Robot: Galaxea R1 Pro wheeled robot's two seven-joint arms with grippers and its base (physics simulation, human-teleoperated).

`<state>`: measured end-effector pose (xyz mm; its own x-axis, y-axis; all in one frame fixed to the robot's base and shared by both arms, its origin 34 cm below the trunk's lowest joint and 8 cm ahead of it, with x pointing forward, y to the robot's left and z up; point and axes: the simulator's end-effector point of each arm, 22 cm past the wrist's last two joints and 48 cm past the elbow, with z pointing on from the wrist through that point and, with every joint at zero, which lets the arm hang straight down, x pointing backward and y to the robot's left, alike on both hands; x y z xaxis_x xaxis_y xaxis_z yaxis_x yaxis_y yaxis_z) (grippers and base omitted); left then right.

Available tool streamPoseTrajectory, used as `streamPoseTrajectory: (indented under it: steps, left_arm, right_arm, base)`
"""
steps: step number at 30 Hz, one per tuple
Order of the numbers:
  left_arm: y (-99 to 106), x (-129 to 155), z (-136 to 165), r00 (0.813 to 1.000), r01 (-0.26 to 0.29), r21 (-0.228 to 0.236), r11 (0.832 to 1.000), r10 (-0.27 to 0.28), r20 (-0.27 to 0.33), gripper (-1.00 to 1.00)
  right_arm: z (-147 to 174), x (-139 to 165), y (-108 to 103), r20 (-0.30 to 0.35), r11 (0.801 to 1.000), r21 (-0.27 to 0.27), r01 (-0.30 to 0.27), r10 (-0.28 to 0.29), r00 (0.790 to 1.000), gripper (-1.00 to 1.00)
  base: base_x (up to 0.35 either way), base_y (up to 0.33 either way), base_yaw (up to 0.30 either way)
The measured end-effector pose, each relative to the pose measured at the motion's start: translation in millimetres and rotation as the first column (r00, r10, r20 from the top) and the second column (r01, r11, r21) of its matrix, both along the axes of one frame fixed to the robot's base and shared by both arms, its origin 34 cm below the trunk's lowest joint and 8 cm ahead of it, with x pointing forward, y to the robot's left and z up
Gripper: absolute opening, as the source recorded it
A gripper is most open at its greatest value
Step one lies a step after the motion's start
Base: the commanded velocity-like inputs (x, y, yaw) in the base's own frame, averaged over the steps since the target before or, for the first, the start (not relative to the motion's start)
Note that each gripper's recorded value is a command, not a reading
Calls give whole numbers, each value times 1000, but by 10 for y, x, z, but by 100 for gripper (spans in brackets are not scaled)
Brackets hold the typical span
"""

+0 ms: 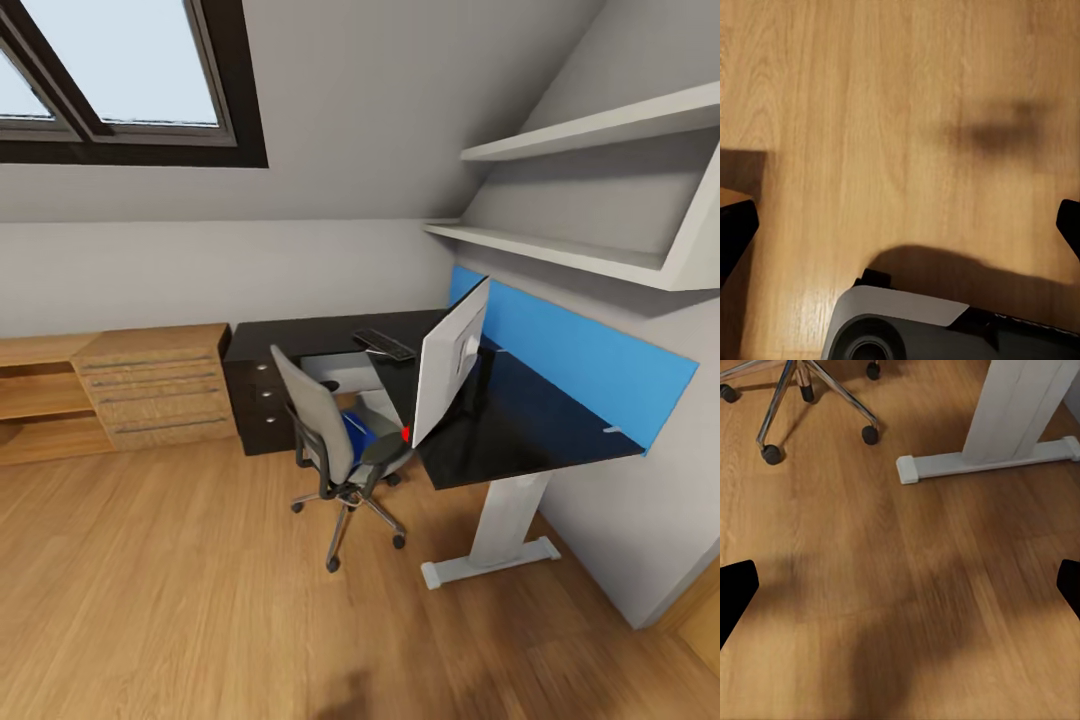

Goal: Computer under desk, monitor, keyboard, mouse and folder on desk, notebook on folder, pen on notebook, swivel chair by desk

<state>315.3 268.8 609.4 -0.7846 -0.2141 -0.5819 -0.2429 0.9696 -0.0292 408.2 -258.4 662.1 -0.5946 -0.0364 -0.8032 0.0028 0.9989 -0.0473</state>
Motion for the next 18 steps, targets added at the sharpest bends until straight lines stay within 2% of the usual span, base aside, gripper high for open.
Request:
streamPoseTrajectory:
  steps: [6,13,18]
  left_arm:
    - [1,0,1,1000,0,0,1000,0,1,100]
    - [2,0,1,1000,0,1,1000,0,1,100]
    - [2,-5,1,1000,-1,1,1000,1,0,100]
  right_arm:
    - [-4,-4,0,-2,1000,0,0,0,1000,100]
    - [-4,-4,0,-2,1000,0,2,-2,1000,100]
    - [-3,-7,3,-2,1000,0,1,-1,1000,100]
  base:
    - [0,0,90]
    - [4,0,256]
    - [216,0,278]
